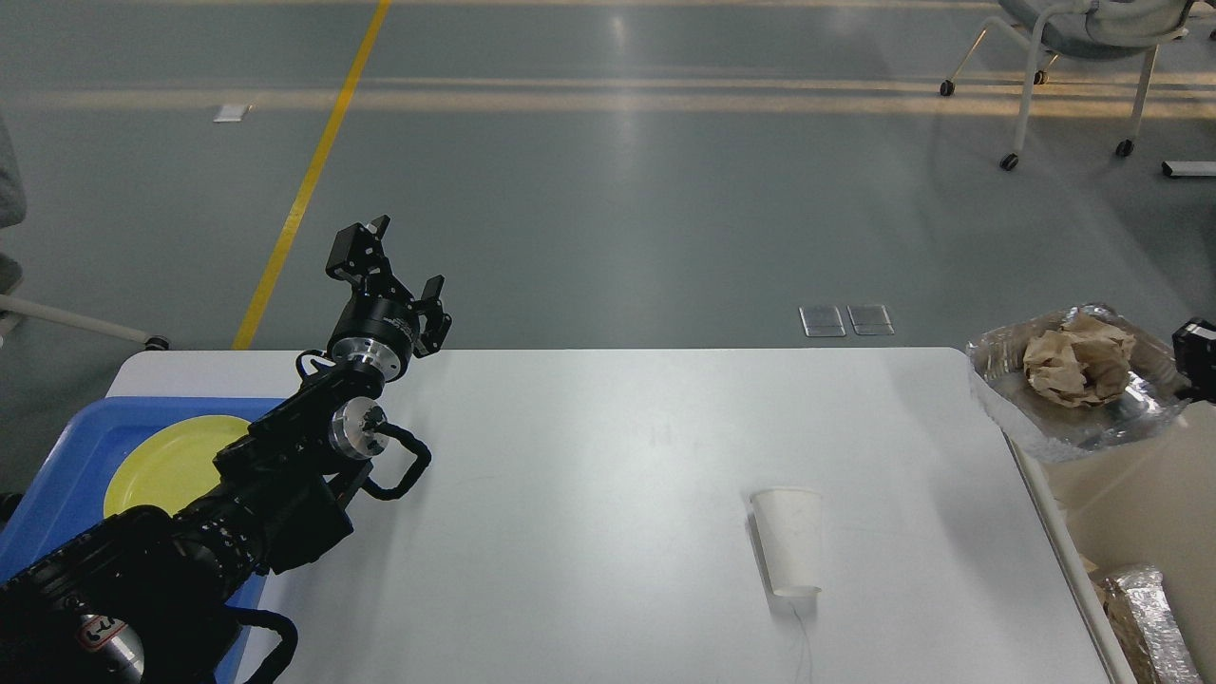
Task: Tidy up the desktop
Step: 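Open the right gripper to drop the foil tray into the bin, then move the right gripper over to the small white paper cup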
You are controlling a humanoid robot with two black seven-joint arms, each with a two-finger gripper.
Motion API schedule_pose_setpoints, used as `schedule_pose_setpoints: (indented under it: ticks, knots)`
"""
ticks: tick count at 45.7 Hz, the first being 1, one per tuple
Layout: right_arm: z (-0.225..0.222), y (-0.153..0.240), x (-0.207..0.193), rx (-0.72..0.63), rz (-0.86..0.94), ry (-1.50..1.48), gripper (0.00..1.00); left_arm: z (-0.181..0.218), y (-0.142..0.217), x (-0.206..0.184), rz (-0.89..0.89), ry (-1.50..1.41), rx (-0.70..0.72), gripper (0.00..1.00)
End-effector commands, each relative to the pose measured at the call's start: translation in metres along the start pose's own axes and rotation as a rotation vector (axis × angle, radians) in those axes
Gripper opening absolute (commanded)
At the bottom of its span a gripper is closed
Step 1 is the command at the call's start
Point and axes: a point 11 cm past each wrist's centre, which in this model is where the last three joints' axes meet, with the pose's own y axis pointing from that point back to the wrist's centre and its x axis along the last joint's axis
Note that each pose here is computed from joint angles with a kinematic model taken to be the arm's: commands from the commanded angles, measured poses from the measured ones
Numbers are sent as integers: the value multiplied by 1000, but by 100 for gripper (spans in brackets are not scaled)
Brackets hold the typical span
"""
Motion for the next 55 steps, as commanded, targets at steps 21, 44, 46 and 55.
schedule_pose_setpoints:
  ticks: [21,44,46,55]
  knots:
    - [46,-34,-4,-165,414,68,100,0,0,0,0,0,0,100]
    - [-12,-37,-47,-49,226,109,100,0,0,0,0,0,0,100]
    - [-27,-30,-51,-17,191,116,100,0,0,0,0,1,0,100]
    - [-108,26,-81,170,-70,216,100,0,0,0,0,0,0,100]
